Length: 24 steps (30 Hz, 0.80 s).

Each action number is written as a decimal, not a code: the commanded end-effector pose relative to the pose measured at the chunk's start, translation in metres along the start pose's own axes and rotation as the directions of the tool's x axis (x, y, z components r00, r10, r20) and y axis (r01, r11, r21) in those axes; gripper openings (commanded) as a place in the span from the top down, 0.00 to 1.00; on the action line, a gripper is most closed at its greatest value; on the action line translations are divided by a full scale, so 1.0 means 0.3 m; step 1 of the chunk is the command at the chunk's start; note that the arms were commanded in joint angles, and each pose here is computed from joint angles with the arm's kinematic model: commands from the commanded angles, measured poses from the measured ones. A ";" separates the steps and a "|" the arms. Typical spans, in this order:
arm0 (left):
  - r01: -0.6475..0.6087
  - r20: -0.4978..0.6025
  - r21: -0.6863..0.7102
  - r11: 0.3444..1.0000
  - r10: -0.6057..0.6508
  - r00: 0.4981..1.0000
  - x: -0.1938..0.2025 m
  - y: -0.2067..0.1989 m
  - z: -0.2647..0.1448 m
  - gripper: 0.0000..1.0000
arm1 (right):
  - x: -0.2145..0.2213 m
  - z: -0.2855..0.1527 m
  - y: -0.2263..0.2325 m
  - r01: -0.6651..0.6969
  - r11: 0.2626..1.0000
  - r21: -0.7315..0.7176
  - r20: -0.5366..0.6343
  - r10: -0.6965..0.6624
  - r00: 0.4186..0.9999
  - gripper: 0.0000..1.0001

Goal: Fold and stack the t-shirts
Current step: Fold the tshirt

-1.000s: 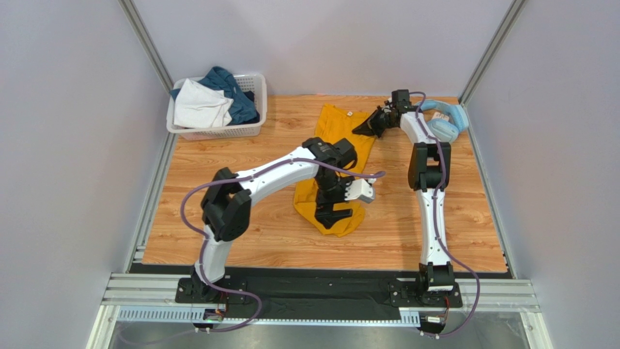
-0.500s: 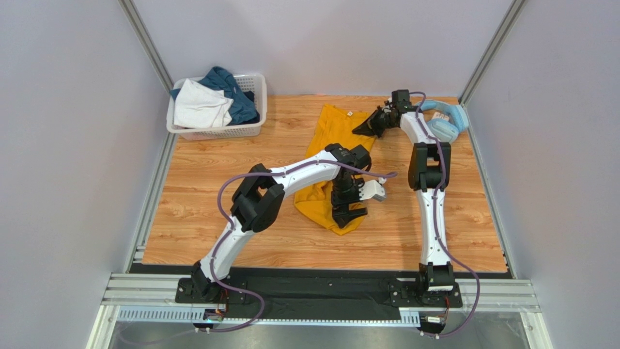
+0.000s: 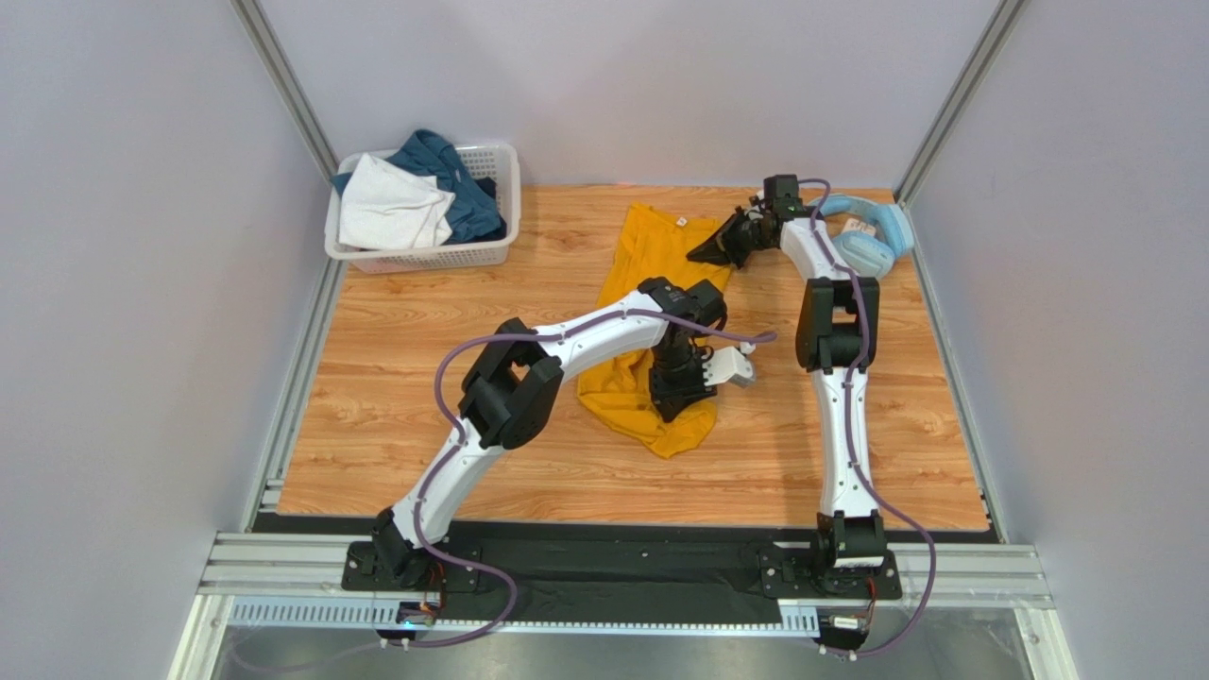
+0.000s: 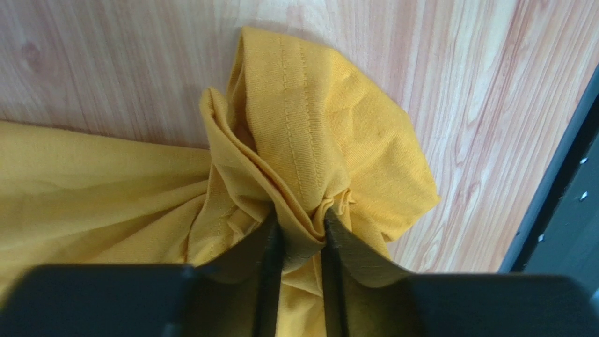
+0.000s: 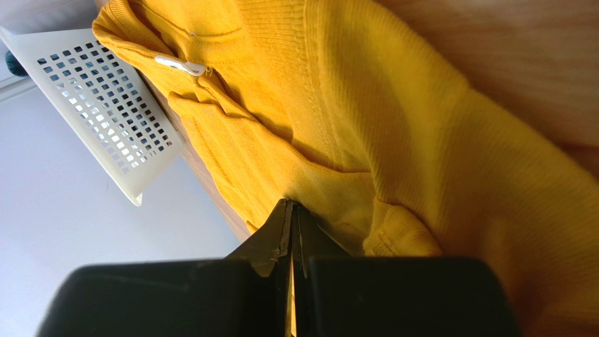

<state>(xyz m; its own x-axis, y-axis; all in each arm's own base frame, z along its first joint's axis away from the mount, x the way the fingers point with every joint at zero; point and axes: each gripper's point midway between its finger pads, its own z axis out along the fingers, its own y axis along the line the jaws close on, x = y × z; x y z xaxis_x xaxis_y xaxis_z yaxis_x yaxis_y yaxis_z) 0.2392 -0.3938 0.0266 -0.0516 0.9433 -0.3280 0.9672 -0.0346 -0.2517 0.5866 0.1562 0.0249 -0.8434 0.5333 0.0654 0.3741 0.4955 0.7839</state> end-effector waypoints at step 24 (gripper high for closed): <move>-0.256 -0.196 0.259 0.931 0.310 0.930 0.595 -0.619 -0.552 0.55 | -0.030 0.000 -0.118 -0.047 0.992 0.119 0.053 0.041 0.998 1.00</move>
<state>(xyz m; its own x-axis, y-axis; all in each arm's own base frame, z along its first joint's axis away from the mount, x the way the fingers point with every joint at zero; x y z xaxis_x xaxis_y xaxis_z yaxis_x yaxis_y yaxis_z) 0.1504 -0.2618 0.2370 0.3393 0.7396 -0.5813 0.9288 -0.3613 0.0825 0.5863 0.1552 0.0239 -0.8443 0.5311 0.0704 0.3728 0.4879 0.7893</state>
